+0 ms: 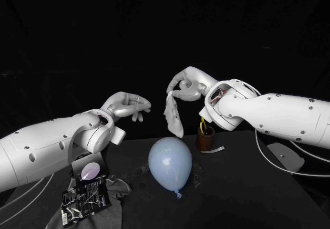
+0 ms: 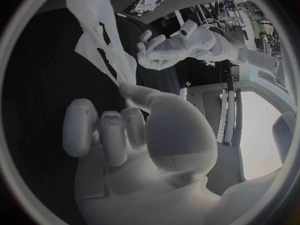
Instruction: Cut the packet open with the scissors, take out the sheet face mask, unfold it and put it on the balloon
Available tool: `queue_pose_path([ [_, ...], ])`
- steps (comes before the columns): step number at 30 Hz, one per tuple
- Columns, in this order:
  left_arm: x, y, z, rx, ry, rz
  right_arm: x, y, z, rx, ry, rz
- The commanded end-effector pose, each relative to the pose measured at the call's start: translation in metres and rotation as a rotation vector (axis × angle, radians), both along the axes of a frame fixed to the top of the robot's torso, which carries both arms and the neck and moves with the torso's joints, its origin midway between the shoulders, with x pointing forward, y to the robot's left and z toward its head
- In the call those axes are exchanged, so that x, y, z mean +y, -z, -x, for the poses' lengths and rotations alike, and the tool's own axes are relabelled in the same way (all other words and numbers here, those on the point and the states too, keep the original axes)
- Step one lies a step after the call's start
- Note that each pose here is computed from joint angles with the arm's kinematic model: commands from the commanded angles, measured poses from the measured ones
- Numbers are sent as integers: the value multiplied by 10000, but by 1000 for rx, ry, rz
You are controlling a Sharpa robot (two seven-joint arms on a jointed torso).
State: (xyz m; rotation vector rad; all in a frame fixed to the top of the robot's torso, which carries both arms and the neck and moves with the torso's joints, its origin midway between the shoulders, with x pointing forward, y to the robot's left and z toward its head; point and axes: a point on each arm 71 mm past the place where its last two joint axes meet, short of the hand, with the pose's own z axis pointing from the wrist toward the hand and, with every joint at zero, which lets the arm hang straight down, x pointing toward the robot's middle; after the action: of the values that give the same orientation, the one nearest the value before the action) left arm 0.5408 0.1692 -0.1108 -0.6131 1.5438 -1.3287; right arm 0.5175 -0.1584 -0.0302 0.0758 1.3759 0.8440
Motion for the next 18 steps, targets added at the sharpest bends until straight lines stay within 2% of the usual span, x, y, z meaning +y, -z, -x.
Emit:
queue_pose_path([
  [1,-64,51,20,20,43,37,-16,-40,7,-35,24,-40],
  [11,-109,491,73,172,34,59,23,-69,44,-63,14,-88],
  [14,-102,587,81,205,22,77,54,-75,56,-68,6,-98],
  [18,-112,666,84,236,17,89,85,-82,68,-75,-1,-109],
])
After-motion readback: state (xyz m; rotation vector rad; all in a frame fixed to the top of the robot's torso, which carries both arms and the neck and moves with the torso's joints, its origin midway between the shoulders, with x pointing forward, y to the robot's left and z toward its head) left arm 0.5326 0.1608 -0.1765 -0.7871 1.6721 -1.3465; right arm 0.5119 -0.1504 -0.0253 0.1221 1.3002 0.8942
